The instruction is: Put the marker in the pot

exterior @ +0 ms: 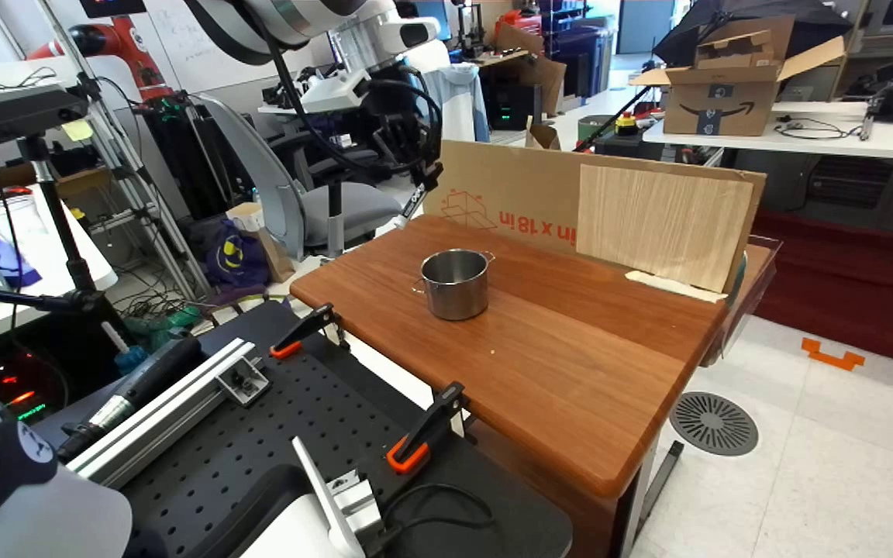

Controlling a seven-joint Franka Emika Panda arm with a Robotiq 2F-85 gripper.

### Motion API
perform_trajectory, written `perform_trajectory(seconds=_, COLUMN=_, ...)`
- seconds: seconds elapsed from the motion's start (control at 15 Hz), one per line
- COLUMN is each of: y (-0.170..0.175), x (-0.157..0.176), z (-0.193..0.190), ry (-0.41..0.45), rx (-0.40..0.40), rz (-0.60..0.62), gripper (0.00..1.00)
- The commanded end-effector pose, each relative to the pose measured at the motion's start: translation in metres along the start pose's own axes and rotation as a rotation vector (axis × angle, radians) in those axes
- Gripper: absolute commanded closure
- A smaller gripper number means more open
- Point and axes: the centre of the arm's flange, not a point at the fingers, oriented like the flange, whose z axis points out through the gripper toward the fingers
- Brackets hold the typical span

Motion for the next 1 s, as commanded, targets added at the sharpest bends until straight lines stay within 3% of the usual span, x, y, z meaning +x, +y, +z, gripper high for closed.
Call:
perform_trajectory(seconds=0.0, y=0.025, x=-0.016, z=-0.009, ry=0.086, rx=-0.002, rz=0.089, gripper=0.95)
perform_trajectory(seconds=0.47, y=0.071, x=-0.012, z=0.003, ry=0.152, rx=-0.014, rz=0.246, gripper=0.95)
perform_trajectory(seconds=0.93, y=0.078, x=-0.014, z=0.030, ry=0.117, rx=-0.035, rz=0.295, gripper=0.95)
